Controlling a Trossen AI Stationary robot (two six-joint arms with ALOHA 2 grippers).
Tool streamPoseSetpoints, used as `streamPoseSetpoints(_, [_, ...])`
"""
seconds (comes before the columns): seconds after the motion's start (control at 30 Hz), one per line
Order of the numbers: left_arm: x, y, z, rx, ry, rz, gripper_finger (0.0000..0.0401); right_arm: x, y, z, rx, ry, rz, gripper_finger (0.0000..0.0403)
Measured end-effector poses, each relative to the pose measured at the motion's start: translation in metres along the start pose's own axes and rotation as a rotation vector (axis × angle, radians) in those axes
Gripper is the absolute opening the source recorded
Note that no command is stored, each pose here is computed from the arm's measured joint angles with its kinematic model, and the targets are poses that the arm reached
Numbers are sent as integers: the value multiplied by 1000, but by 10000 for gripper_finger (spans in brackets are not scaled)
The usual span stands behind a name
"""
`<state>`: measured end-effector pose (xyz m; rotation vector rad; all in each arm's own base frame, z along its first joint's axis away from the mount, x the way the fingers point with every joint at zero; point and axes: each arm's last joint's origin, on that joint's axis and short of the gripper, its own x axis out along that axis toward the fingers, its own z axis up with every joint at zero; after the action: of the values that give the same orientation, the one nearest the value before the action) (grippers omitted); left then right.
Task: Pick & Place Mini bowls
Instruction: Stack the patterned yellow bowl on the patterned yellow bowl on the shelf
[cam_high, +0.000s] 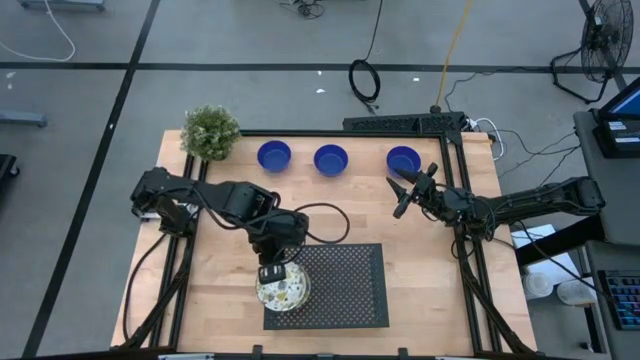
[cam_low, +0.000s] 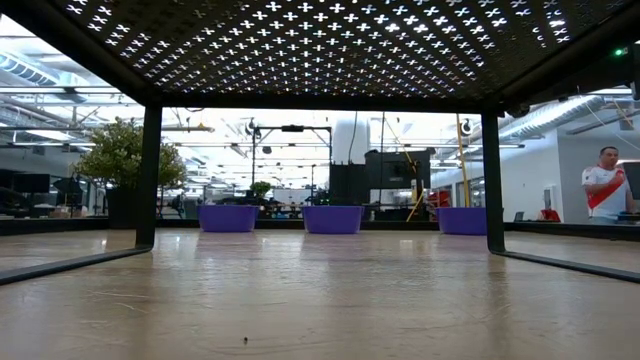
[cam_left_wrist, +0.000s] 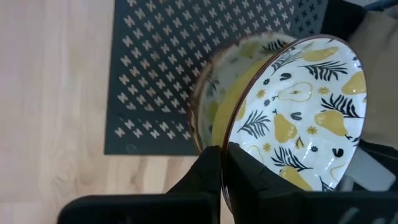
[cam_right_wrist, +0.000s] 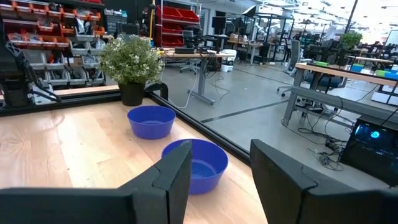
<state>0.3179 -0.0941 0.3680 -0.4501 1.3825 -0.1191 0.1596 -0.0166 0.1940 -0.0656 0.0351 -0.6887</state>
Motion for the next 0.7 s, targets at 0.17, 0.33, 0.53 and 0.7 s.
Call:
streamPoseSetpoints(0.17, [0,0,-1,25,5,5,19,0,0,-1,-7,8,0,153])
streamPoseSetpoints(0.33, [0,0,-1,31,4,4,8,0,0,-1,-7,8,0,153])
streamPoseSetpoints(0.53, [0,0,0,35,-13,25,21,0,0,-1,-8,9,-1,153])
streamPoseSetpoints(0.7, [0,-1,2,44,-32,15,8,0,0,-1,-8,9,-1,153])
